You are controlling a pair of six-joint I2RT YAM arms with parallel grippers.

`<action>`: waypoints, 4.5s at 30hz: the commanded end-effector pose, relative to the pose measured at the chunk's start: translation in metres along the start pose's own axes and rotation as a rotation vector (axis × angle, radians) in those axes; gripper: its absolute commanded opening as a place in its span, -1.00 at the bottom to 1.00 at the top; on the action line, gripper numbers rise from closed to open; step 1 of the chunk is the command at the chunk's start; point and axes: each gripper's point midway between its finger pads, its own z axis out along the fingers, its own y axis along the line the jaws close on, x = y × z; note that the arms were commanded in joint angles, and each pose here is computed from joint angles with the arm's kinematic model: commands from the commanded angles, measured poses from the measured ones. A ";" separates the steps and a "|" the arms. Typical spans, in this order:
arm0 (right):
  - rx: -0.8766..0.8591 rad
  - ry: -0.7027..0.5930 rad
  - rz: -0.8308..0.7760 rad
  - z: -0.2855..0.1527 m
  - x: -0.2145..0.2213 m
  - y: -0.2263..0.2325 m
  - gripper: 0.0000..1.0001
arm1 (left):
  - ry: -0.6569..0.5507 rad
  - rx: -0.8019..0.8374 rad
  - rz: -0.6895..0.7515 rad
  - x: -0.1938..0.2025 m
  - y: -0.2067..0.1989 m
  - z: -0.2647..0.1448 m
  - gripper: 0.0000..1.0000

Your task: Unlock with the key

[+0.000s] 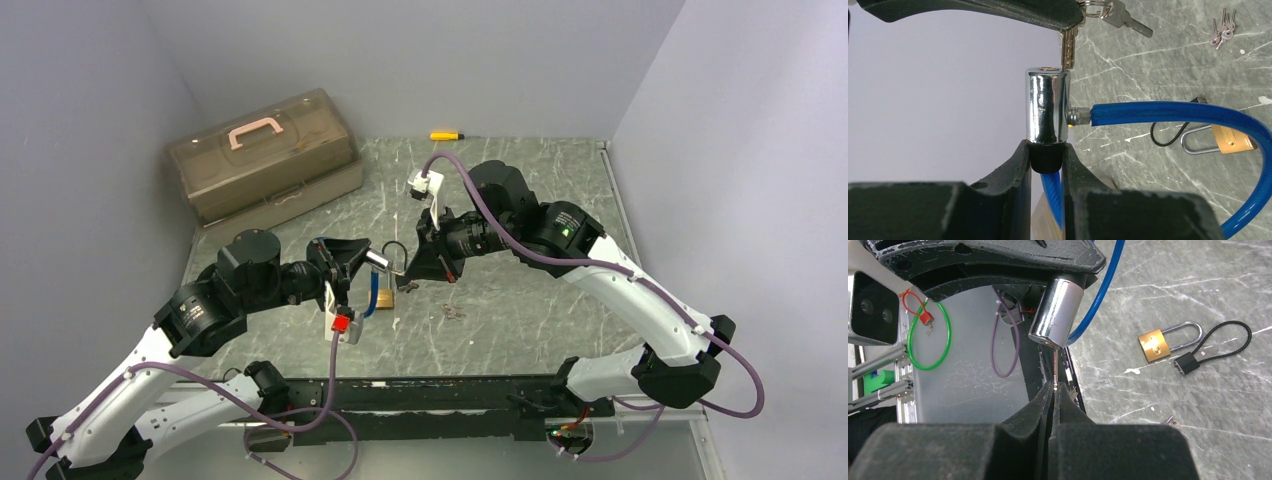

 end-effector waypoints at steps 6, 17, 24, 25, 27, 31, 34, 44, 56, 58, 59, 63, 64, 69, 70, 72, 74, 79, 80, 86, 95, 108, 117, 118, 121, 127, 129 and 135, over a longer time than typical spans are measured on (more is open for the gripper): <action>-0.028 -0.058 -0.056 -0.009 -0.011 0.010 -1.00 | -0.017 -0.076 0.050 -0.007 0.019 -0.006 -1.00; -0.047 -0.071 -0.071 -0.013 -0.013 0.015 -1.00 | -0.001 -0.052 0.070 -0.002 0.012 -0.004 -1.00; -0.032 -0.066 -0.063 -0.009 -0.012 0.011 -1.00 | -0.006 -0.060 0.069 -0.003 0.014 -0.004 -1.00; -0.030 -0.066 -0.062 -0.009 -0.012 0.010 -1.00 | -0.007 -0.058 0.069 -0.004 0.014 -0.004 -1.00; -0.029 -0.072 -0.064 -0.008 -0.014 0.010 -1.00 | -0.008 -0.054 0.067 -0.004 0.013 -0.004 -1.00; -0.020 -0.079 -0.063 -0.007 -0.017 0.008 -1.00 | -0.010 -0.053 0.068 -0.004 0.013 -0.005 -1.00; -0.022 -0.088 -0.064 -0.006 -0.019 0.008 -1.00 | -0.010 -0.052 0.072 -0.005 0.013 -0.005 -1.00; -0.012 -0.078 -0.058 -0.001 -0.017 0.003 -1.00 | -0.012 -0.056 0.073 -0.005 0.014 -0.005 -1.00; 0.035 -0.076 -0.044 0.003 -0.016 -0.008 -1.00 | -0.017 -0.059 0.075 -0.006 0.013 -0.006 -1.00; 0.038 -0.077 -0.039 0.004 -0.017 -0.009 -1.00 | -0.021 -0.060 0.073 -0.007 0.013 -0.006 -1.00; 0.042 -0.077 -0.037 0.005 -0.017 -0.010 -1.00 | -0.019 -0.060 0.072 -0.006 0.013 -0.006 -1.00; 0.051 -0.069 -0.026 0.009 -0.015 -0.015 -1.00 | -0.020 -0.062 0.072 -0.007 0.014 -0.007 -1.00; 0.055 -0.068 -0.021 0.010 -0.014 -0.016 -1.00 | -0.020 -0.064 0.073 -0.007 0.015 -0.008 -1.00; 0.076 -0.068 -0.003 0.012 -0.015 -0.021 -1.00 | -0.017 -0.062 0.073 -0.006 0.014 -0.007 -1.00; 0.086 -0.070 0.003 0.013 -0.015 -0.023 -1.00 | -0.014 -0.060 0.074 -0.006 0.014 -0.007 -1.00; 0.101 -0.071 0.017 0.014 -0.015 -0.026 -1.00 | -0.002 -0.063 0.077 -0.003 0.014 -0.007 -1.00; 0.114 -0.076 0.030 0.015 -0.015 -0.028 -1.00 | 0.018 -0.065 0.080 0.001 0.014 -0.006 -1.00; 0.142 -0.082 0.069 0.019 -0.012 -0.035 -1.00 | 0.088 -0.077 0.074 0.013 0.017 -0.005 -1.00; 0.142 -0.083 0.073 0.020 -0.012 -0.035 -1.00 | 0.093 -0.075 0.072 0.013 0.016 -0.005 -1.00; 0.124 -0.097 0.076 0.022 -0.014 -0.033 -1.00 | 0.105 -0.057 0.090 0.013 0.011 -0.004 -1.00; 0.116 -0.117 0.087 0.027 -0.019 -0.033 -1.00 | 0.074 -0.021 0.113 0.004 0.004 0.002 -1.00; 0.090 -0.176 0.063 0.029 -0.032 -0.030 -1.00 | -0.019 -0.014 0.033 -0.016 0.003 0.007 -1.00; 0.079 -0.188 -0.001 0.011 -0.032 -0.020 -0.11 | 0.022 -0.003 -0.001 -0.007 -0.006 0.006 -1.00; 0.078 -0.194 -0.009 0.009 -0.032 -0.019 -0.03 | 0.025 -0.002 -0.001 -0.006 -0.006 0.007 -1.00; 0.082 -0.203 -0.020 0.005 -0.034 -0.018 0.03 | 0.029 -0.005 0.000 -0.006 -0.006 0.007 -1.00; 0.029 -0.204 -0.029 0.004 -0.040 -0.007 0.10 | 0.039 -0.002 0.010 -0.003 -0.008 0.007 -1.00; 0.012 -0.200 -0.034 0.005 -0.039 -0.005 0.13 | 0.043 -0.004 0.011 -0.003 -0.007 0.006 -1.00; -0.002 -0.152 -0.020 0.022 -0.033 -0.008 0.18 | 0.048 -0.016 0.025 -0.002 -0.003 0.006 -1.00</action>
